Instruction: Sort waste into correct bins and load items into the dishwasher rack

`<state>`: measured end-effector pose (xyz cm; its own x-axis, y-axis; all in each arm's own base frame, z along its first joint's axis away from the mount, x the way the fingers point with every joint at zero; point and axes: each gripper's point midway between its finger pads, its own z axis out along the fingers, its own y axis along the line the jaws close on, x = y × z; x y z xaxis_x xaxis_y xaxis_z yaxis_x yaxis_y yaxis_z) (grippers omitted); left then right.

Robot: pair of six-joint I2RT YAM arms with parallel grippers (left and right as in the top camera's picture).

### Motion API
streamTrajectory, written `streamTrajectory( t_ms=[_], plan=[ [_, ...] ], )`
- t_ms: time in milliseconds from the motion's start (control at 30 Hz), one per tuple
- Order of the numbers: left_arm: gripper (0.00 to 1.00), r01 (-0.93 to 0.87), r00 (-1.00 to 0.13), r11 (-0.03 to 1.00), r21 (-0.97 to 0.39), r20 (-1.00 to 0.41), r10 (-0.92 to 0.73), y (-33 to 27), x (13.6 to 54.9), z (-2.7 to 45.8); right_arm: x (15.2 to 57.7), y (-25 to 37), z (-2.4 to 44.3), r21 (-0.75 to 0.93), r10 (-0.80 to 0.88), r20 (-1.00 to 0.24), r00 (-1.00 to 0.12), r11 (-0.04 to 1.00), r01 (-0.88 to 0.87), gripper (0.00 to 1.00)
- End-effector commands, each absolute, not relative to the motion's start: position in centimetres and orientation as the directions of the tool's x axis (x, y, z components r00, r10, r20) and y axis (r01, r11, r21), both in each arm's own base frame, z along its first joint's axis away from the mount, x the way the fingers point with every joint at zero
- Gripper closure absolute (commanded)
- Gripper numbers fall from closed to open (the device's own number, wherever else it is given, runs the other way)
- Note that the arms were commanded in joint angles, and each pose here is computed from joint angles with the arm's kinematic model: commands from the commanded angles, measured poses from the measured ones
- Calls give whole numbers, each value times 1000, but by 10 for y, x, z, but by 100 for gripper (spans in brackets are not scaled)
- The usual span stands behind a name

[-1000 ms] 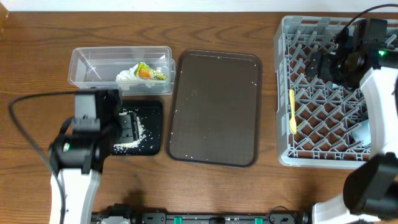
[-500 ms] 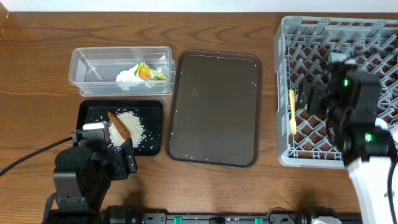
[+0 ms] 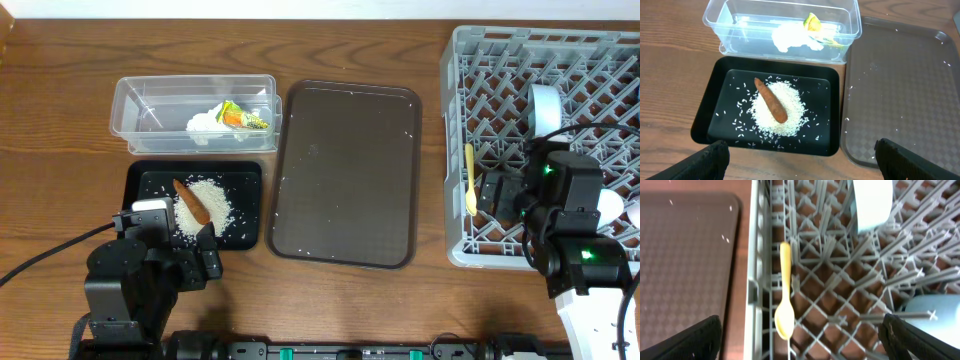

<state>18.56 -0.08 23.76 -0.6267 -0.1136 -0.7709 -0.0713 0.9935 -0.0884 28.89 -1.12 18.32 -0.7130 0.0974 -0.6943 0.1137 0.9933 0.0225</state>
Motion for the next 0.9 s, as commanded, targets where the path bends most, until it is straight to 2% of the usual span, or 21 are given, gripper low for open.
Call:
streamTrajectory(
  t_ms=[0, 867],
  plan=[
    [5, -84, -631, 993, -83, -767, -117, 1, 185, 234, 283, -11, 176, 14, 98, -669, -737, 993, 120, 1],
    [4, -84, -631, 993, -83, -767, -117, 1, 185, 234, 278, -11, 171, 10, 98, -646, -757, 993, 120, 1]
  ],
)
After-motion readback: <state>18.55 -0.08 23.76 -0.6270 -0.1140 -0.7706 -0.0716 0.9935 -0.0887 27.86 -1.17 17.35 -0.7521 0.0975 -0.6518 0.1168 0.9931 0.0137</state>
